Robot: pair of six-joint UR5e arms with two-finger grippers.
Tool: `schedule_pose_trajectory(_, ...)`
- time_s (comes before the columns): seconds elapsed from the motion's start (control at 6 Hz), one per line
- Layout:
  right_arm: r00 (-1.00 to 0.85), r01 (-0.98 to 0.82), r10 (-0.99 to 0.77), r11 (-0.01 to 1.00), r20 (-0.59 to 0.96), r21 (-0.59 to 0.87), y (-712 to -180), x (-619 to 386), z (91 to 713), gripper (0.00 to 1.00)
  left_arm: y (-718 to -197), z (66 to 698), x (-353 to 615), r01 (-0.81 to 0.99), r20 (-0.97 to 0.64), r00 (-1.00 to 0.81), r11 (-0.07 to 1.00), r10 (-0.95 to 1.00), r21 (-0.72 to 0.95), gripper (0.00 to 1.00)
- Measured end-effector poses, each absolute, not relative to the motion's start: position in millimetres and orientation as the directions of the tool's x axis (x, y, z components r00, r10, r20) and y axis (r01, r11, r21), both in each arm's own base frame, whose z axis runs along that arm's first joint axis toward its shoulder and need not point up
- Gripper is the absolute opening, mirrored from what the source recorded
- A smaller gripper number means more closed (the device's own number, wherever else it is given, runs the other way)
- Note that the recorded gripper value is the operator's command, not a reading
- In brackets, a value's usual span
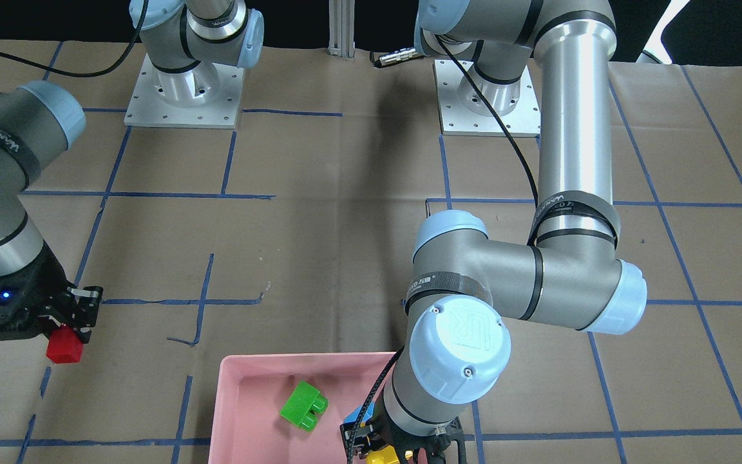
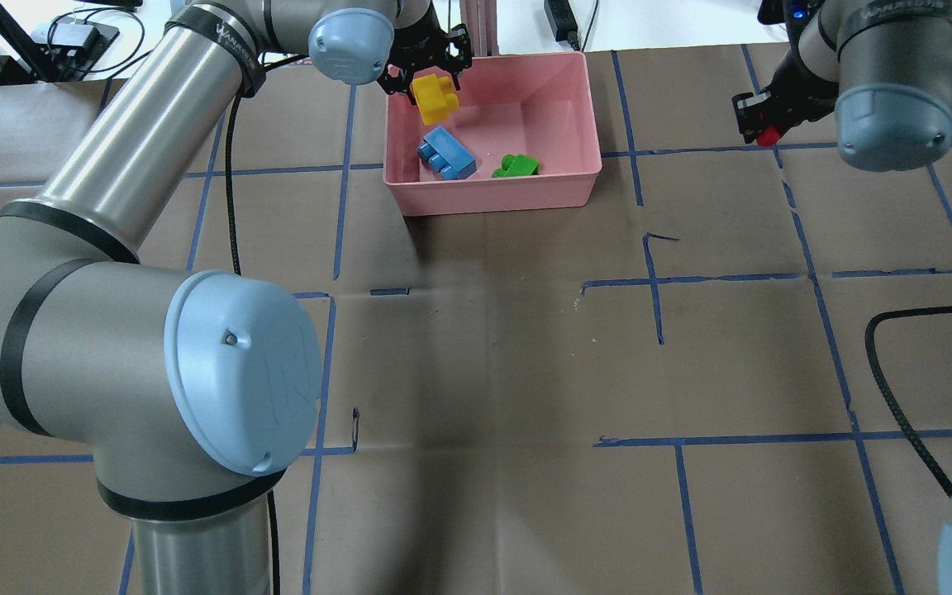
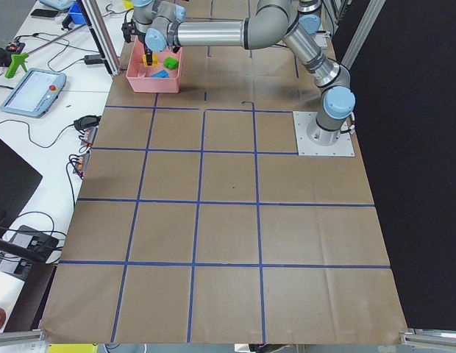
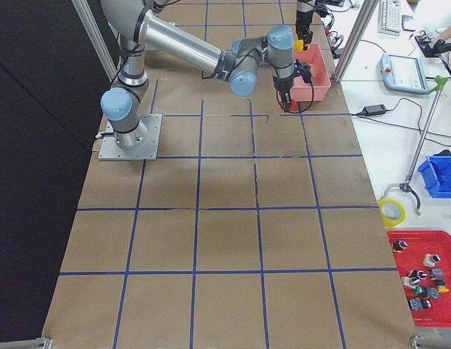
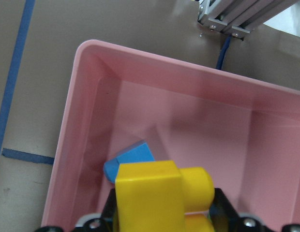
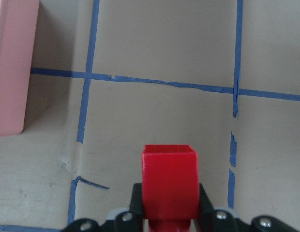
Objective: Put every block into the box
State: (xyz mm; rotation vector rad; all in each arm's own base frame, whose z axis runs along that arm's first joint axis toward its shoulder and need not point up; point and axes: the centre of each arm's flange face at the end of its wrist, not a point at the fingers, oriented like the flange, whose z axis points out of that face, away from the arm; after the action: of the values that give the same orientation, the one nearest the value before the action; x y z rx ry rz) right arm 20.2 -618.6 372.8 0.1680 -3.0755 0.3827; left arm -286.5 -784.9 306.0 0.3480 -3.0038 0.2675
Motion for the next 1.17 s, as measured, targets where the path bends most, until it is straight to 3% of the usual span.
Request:
schedule_pose_trajectory(0.67, -1.0, -0.006, -0.012, 0.967, -0.021, -0.255, -609, 93, 404, 0.06, -771, 396, -205, -0.122, 0.062, -0.992, 0.973, -0.112, -0.198, 0.99)
schedule_pose_trajectory(1.17, -0.971, 0.137, 0.081, 0.959, -0.223, -0.247, -636, 172, 407, 0.07, -683, 459, -121, -0.023, 0.055, -0.998, 0.996, -0.019, -0.081, 0.99)
